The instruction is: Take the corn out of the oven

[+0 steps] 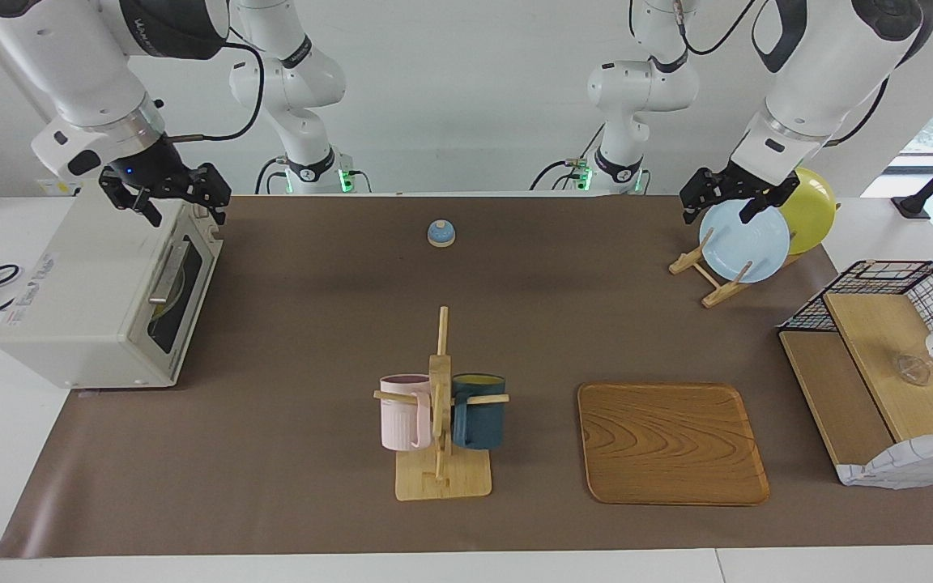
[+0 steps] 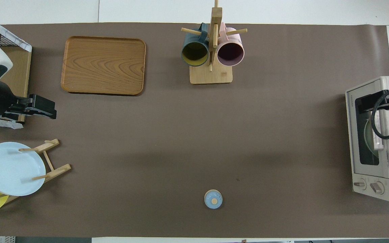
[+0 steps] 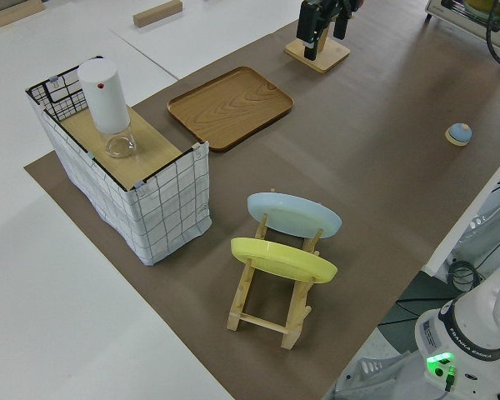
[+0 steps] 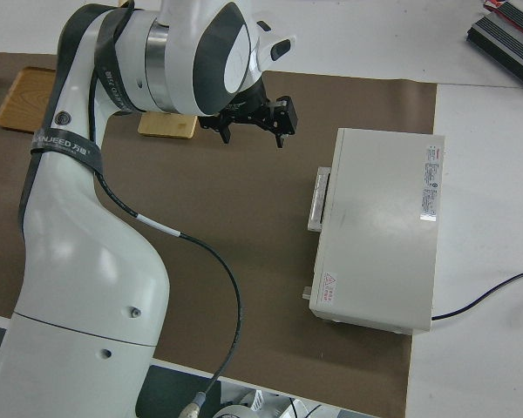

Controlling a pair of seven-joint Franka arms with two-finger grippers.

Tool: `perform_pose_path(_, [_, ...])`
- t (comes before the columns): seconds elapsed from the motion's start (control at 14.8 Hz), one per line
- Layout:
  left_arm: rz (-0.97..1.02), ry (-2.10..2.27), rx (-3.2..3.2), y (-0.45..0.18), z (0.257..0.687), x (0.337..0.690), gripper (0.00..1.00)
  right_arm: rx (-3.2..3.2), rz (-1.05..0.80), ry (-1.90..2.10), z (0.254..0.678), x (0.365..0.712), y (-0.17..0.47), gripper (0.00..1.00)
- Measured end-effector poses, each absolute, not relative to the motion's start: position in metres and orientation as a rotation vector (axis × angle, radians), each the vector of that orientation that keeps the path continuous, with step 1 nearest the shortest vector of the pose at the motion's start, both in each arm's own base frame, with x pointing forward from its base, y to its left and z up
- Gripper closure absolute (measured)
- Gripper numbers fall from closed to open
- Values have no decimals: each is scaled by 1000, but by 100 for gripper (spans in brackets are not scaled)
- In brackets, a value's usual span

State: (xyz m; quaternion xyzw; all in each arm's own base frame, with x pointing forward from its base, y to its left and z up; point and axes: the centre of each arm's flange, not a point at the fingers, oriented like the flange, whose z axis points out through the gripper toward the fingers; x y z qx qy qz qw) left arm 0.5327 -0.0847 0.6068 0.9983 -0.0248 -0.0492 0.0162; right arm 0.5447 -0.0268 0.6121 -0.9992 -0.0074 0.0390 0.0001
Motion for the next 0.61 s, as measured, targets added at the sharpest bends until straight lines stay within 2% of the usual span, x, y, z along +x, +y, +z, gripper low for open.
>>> perform_pose_path(0.61, [-153, -77, 3104, -85, 607, 533, 0, -3139, 133, -6, 611, 543, -33, 0])
